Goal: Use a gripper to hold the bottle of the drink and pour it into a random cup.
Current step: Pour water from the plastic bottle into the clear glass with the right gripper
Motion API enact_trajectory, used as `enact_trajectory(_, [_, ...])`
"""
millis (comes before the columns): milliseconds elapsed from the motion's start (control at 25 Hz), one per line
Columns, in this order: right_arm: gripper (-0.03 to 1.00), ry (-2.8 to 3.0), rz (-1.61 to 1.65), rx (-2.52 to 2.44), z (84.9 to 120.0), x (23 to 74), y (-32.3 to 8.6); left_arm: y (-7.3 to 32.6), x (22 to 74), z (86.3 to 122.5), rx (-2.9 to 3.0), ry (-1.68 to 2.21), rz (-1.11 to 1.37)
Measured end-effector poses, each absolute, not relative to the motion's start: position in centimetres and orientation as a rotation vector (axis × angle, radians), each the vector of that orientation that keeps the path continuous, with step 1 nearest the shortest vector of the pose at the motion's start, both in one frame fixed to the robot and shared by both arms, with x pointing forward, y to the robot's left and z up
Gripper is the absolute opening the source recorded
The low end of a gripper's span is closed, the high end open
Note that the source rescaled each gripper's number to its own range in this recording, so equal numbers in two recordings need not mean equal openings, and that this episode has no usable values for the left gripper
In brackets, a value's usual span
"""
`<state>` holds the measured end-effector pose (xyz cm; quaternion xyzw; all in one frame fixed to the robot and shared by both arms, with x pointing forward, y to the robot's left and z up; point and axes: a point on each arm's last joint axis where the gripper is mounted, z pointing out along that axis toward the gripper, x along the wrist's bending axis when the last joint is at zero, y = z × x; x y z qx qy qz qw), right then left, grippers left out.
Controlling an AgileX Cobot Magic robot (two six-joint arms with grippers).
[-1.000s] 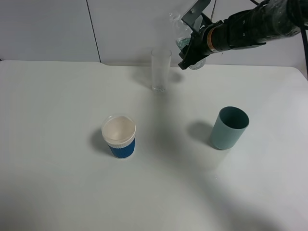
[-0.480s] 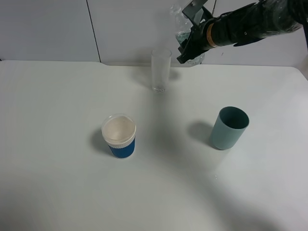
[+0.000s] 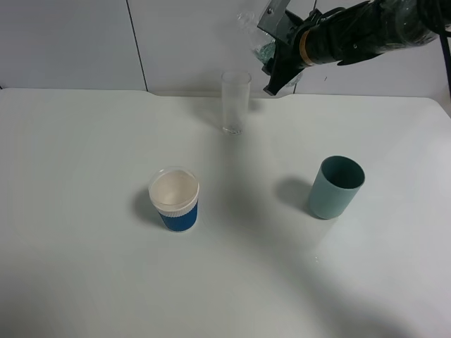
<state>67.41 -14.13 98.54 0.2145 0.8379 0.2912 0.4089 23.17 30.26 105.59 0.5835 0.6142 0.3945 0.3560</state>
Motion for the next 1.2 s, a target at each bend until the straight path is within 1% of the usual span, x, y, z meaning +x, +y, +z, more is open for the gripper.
enact_trajectory(680, [0.0, 2.111, 0.51, 0.22, 98.6, 67.4, -14.1, 30.3, 23.2, 105.6, 1.507, 1.586, 1.019])
enact_trajectory(1200, [0.0, 2.069, 0.346, 0.135, 98.8, 67.1, -13.2, 30.3, 23.2, 105.6, 1.507, 1.586, 1.019])
